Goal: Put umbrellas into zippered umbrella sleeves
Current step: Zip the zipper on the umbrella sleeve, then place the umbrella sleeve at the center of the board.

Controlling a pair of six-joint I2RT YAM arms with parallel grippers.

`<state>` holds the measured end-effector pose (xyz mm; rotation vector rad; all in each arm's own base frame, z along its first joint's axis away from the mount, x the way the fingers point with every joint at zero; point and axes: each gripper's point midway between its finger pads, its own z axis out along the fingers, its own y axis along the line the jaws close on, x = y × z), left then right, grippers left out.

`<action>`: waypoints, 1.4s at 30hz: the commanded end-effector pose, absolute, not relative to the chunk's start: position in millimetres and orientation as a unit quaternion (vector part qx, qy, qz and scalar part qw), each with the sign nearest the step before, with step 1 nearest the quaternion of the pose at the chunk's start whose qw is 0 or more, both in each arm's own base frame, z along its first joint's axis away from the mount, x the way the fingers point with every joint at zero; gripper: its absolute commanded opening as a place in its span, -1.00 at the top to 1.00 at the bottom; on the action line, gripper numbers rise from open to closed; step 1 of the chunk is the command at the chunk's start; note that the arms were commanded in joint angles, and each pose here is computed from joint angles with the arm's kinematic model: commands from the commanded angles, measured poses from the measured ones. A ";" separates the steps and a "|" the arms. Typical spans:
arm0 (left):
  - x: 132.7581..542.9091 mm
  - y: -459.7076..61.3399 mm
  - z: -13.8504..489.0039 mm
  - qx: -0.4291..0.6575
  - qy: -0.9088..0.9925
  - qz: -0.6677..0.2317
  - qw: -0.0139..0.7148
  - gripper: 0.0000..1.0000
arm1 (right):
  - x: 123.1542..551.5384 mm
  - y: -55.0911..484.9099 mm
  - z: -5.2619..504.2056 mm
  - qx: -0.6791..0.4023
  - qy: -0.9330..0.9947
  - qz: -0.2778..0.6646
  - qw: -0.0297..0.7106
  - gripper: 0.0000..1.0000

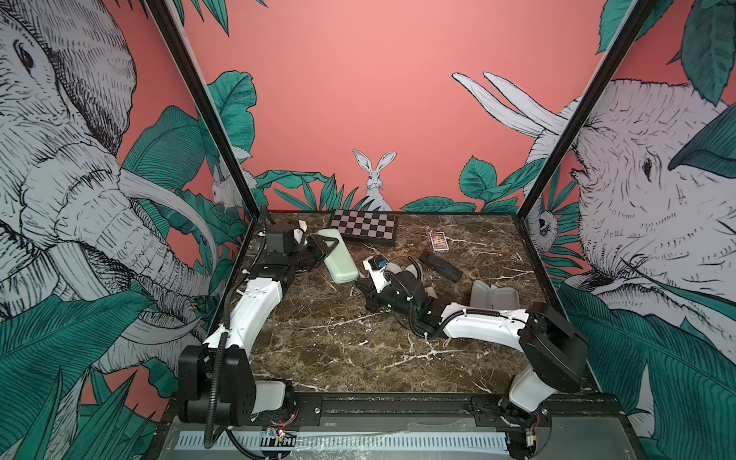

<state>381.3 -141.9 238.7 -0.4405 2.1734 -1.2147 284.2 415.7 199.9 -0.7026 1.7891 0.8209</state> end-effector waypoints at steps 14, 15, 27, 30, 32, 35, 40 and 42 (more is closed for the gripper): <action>336.4 -147.6 239.7 -0.103 0.839 -0.474 0.246 1.00 | 378.0 315.0 184.0 -0.172 0.811 0.141 0.541 1.00; 336.9 -145.0 238.6 -0.106 0.841 -0.469 0.248 1.00 | 379.2 312.4 184.5 -0.172 0.812 0.137 0.541 1.00; 368.2 -131.3 233.0 -0.202 0.787 -0.504 0.291 1.00 | 305.1 392.2 214.8 -0.239 0.767 0.242 0.543 1.00; 365.7 -134.9 234.2 -0.193 0.790 -0.510 0.280 1.00 | 305.4 390.9 214.0 -0.225 0.772 0.232 0.548 1.00; 360.9 -135.5 233.3 -0.176 0.802 -0.499 0.279 1.00 | 311.2 381.5 208.4 -0.222 0.777 0.223 0.546 1.00; 351.5 -143.8 226.7 -0.138 0.818 -0.501 0.248 1.00 | 314.5 361.6 227.8 -0.220 0.775 0.257 0.533 0.81; 339.5 -157.5 163.8 -0.090 0.874 -0.440 0.185 1.00 | 318.3 344.2 213.6 -0.211 0.818 0.264 0.466 0.29; 335.3 -165.0 131.9 -0.089 0.886 -0.429 0.153 1.00 | 320.3 342.9 199.0 -0.204 0.841 0.245 0.436 0.20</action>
